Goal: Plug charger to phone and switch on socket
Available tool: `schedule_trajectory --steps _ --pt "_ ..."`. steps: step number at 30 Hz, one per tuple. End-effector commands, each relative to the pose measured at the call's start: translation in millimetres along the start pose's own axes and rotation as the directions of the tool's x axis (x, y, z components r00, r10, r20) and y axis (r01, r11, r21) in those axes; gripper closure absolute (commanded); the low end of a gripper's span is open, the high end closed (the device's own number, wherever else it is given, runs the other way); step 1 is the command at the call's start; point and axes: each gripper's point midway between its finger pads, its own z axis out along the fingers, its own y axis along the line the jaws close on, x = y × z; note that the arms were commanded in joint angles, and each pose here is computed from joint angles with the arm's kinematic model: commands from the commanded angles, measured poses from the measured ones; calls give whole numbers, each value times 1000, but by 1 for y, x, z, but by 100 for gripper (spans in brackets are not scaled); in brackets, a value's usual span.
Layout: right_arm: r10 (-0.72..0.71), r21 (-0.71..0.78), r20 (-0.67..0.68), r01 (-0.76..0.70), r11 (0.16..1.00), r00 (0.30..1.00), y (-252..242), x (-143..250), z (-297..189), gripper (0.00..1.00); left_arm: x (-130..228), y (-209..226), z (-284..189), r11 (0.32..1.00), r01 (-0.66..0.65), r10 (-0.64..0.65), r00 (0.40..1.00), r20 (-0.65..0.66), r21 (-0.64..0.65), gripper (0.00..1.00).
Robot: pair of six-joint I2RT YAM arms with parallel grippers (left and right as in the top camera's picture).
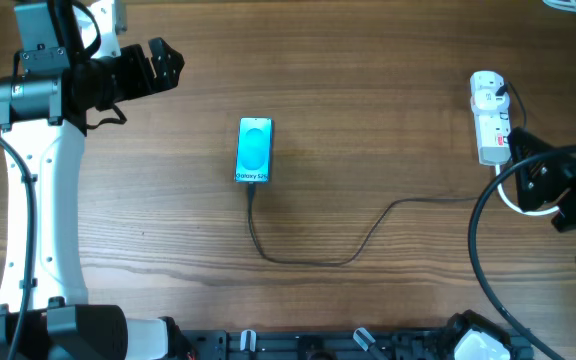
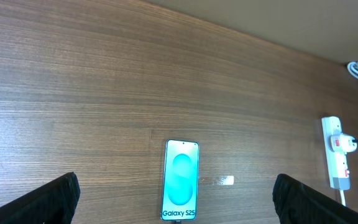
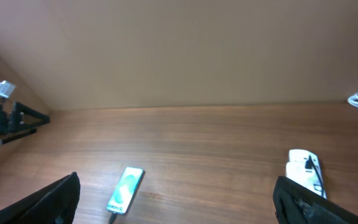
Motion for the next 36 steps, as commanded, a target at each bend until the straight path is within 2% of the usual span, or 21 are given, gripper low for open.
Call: schedule_trajectory --steps 1,8,10,13,17,24,30,36 --pt "-11 81 -19 12 997 1000 -17 2 2 0 0 1 0 1000 -4 4 1000 2 -2 0" --pt "-98 75 -74 103 992 992 -29 24 16 0 0 1 0 1000 -4 4 1000 2 -3 0" --pt "-202 53 32 200 978 979 -26 22 35 0 0 1 0 1000 -4 4 1000 2 -3 0" --pt "-217 147 152 195 970 964 -36 33 53 1 0 1 0 1000 -4 4 1000 2 -3 0" --pt "-312 217 292 255 942 904 -38 78 75 0 0 1 0 1000 -4 4 1000 2 -3 0" --pt "-346 216 423 278 936 837 -44 172 89 0 0 1 0 1000 -4 4 1000 2 -3 0" --pt "-346 192 428 290 938 835 -46 211 101 0 0 1 0 1000 -4 4 1000 2 -2 0" --pt "-317 184 306 271 945 898 -56 242 112 0 0 1 0 1000 -4 4 1000 2 -3 0"
